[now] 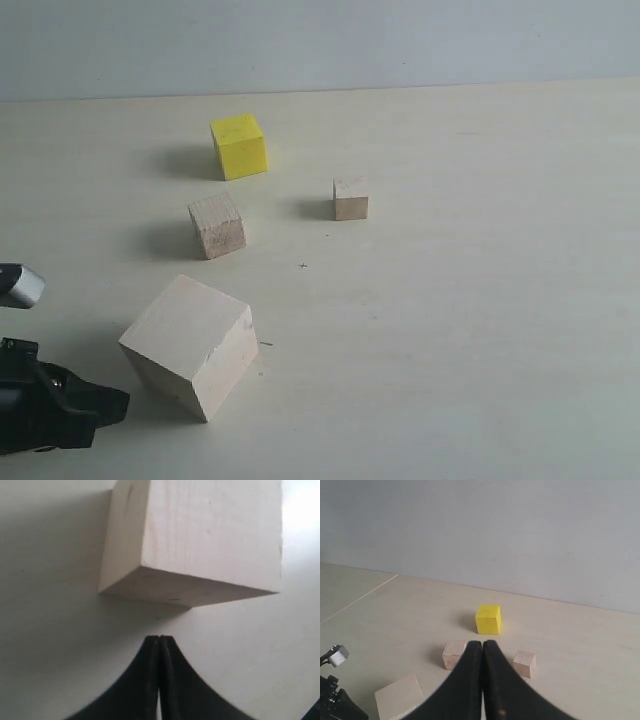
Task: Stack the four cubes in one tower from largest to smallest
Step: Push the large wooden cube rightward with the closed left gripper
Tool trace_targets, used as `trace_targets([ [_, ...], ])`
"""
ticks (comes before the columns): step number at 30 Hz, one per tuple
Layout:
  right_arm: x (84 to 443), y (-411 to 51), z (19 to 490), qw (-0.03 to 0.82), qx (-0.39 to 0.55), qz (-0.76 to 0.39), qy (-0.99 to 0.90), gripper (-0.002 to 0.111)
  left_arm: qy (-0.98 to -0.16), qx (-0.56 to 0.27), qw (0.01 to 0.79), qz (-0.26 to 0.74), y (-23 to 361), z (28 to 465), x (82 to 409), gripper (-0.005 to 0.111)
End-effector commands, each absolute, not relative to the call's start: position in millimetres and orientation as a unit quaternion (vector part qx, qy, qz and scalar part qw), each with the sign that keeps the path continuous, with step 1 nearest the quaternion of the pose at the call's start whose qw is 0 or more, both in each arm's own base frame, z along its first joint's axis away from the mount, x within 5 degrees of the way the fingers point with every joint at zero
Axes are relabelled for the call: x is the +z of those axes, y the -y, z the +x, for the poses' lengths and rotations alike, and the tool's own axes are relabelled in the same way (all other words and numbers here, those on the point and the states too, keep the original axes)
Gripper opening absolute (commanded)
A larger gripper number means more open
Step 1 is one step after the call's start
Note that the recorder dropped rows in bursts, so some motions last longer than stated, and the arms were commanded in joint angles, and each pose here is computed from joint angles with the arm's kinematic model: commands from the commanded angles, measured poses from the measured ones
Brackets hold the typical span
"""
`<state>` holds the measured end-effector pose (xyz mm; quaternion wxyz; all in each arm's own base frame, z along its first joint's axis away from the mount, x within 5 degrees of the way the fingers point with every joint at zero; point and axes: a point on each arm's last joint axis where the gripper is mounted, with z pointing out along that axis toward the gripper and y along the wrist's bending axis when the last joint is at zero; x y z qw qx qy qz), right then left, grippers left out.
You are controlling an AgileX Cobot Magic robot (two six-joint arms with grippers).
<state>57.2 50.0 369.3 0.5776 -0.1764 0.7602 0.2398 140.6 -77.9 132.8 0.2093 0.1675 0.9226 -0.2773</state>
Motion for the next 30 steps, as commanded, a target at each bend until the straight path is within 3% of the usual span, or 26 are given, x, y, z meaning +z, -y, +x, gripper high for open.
trace_targets([
  [1,371.3,-50.4,56.8,0.580,0.241,-0.179,-0.757,0.000,-0.921,-0.284,0.208,0.165,80.4,145.2,126.6,0.000],
  [14,371.3,-50.4,56.8,0.580,0.241,-0.179,-0.757,0.000,-0.906,-0.328,0.194,0.182,98.0,188.0,124.3,0.000],
  [20,371.3,-50.4,56.8,0.580,0.241,-0.179,-0.757,0.000,-0.879,-0.394,0.192,0.187,112.1,201.2,122.4,0.000],
  [30,371.0,-50.4,56.7,0.578,0.240,-0.181,-0.758,0.000,-0.862,-0.407,0.196,0.230,171.4,217.9,122.4,0.000],
])
